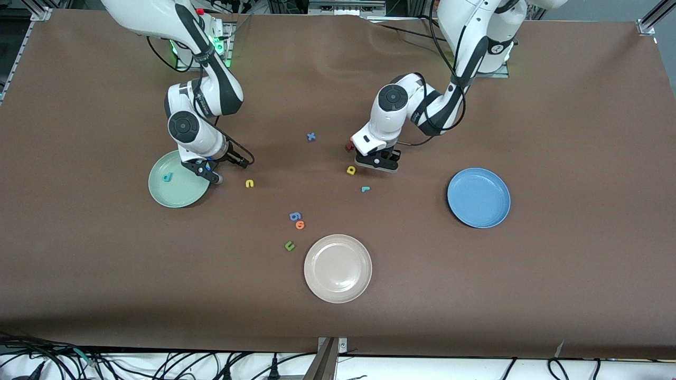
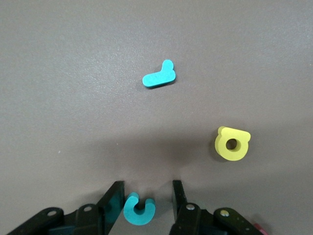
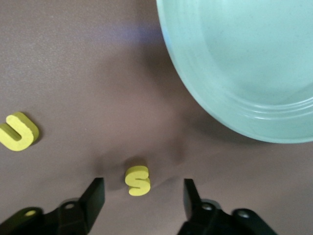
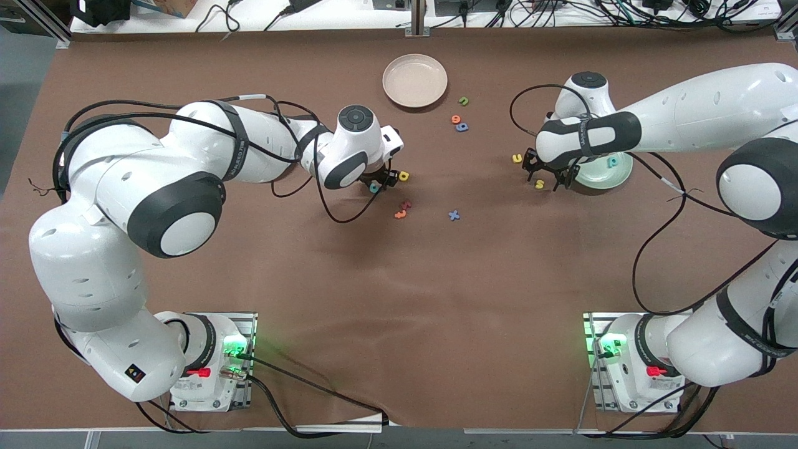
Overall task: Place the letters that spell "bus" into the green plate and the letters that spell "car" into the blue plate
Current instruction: 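Grasp the cyan c with the left gripper while the right grasps s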
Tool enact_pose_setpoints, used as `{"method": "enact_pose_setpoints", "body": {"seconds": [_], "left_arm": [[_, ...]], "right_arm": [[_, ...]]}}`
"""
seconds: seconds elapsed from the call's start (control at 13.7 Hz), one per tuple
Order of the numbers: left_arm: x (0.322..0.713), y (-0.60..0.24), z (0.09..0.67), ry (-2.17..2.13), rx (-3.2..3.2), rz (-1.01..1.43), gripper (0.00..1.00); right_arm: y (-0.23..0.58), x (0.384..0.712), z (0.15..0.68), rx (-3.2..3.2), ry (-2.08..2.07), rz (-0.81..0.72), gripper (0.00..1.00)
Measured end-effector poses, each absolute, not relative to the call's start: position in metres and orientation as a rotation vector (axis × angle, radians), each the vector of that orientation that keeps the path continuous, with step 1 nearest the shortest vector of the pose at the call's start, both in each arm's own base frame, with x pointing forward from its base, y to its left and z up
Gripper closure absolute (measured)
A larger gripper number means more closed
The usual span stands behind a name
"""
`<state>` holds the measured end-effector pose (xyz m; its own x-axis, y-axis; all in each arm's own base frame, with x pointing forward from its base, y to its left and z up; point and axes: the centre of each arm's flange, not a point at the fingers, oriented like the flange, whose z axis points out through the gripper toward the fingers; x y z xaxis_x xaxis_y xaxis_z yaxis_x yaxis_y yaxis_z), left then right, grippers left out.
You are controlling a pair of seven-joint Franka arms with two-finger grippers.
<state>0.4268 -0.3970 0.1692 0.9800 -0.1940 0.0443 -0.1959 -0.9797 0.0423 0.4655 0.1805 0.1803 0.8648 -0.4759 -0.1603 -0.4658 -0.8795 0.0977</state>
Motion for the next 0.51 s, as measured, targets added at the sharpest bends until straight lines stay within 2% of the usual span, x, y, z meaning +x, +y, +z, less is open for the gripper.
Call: {"method": "enact_pose_setpoints", "body": {"seconds": [0.15, 0.51], "left_arm": [[0.4258, -0.3963, 0.1693, -0.309, 3.080, 0.060, 0.52], [0.4247, -0.3954, 0.1693, -0.338, 3.078, 0.059, 0.52]], "right_arm": [[0.1798, 0.4640, 0.1817, 2.981, -0.754, -0.275, 0.33], [0.1779, 0.4615, 0.1802, 3.000, -0.761, -0.226, 0.34]]}}
